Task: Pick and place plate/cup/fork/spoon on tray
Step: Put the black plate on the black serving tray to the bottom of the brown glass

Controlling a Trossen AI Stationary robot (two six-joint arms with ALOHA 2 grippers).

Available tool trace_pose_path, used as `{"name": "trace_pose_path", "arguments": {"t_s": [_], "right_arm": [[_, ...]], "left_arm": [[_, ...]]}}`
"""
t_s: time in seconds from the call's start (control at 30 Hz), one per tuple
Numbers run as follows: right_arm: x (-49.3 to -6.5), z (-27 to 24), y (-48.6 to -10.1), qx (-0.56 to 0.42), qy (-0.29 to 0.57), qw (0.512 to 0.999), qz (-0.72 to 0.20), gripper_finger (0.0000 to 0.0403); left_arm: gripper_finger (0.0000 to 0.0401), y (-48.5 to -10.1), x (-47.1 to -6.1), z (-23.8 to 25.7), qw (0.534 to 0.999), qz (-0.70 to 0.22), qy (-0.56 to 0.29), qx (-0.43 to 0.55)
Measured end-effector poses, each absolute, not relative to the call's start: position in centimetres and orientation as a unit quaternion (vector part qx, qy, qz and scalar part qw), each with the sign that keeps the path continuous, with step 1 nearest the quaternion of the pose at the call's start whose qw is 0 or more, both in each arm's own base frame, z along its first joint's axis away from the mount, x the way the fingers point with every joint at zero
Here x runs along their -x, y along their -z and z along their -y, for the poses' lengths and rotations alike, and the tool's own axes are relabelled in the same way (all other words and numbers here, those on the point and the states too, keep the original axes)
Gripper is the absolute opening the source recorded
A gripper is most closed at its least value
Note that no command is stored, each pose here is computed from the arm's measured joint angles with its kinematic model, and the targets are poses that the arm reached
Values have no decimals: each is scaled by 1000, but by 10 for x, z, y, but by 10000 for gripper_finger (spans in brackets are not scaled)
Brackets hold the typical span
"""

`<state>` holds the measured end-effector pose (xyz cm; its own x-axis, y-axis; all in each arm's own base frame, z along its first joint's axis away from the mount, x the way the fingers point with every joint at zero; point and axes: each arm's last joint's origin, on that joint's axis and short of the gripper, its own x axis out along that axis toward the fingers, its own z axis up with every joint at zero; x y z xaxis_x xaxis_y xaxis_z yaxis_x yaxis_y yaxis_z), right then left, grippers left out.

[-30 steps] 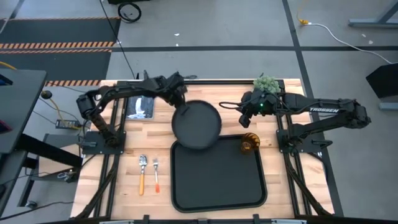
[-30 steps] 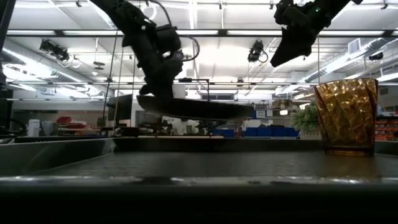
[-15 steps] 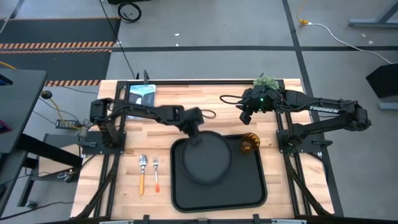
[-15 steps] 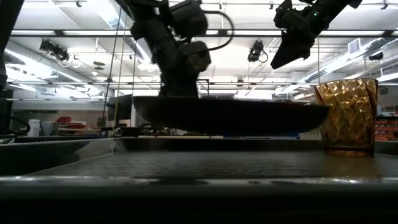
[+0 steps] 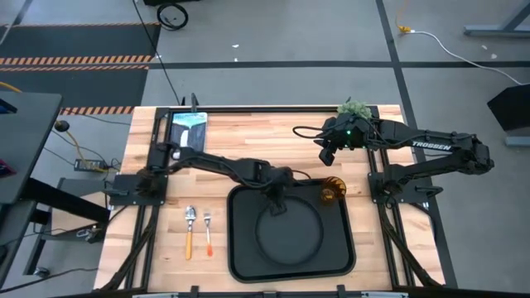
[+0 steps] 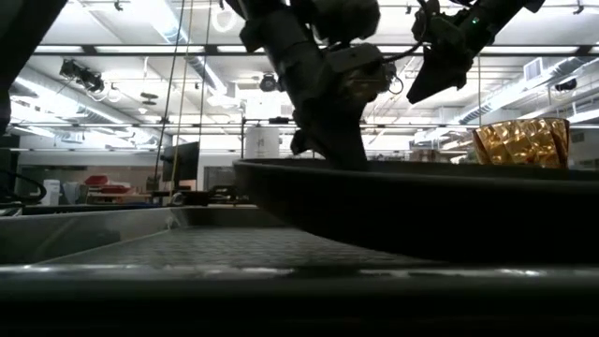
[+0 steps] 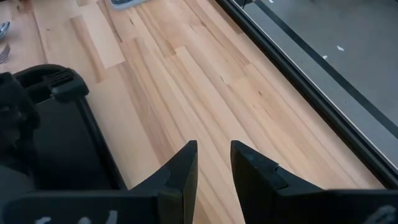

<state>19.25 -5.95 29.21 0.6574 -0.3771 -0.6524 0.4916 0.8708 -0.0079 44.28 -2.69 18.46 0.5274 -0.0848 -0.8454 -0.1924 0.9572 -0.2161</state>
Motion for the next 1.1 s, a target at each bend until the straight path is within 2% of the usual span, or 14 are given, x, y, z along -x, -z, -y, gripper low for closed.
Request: {"name": "trace_pose_path", "arguments": {"t_s": [0.37,0.73,0.93,1.1], "right_arm": [[-194,60,-293,-85,239,909,-331,103],[-194,59,-294,-86,236,911,-328,103],[-194,59,-294,-84,235,912,-326,103],[-194,59,-294,-83,235,912,-326,103]], "left_arm": [[15,-186,-450,28,869,-467,-46,160],[55,-176,-458,34,877,-449,-45,167],[93,-184,-457,33,889,-439,-25,125],[117,-192,-436,34,857,-513,0,55]]}}
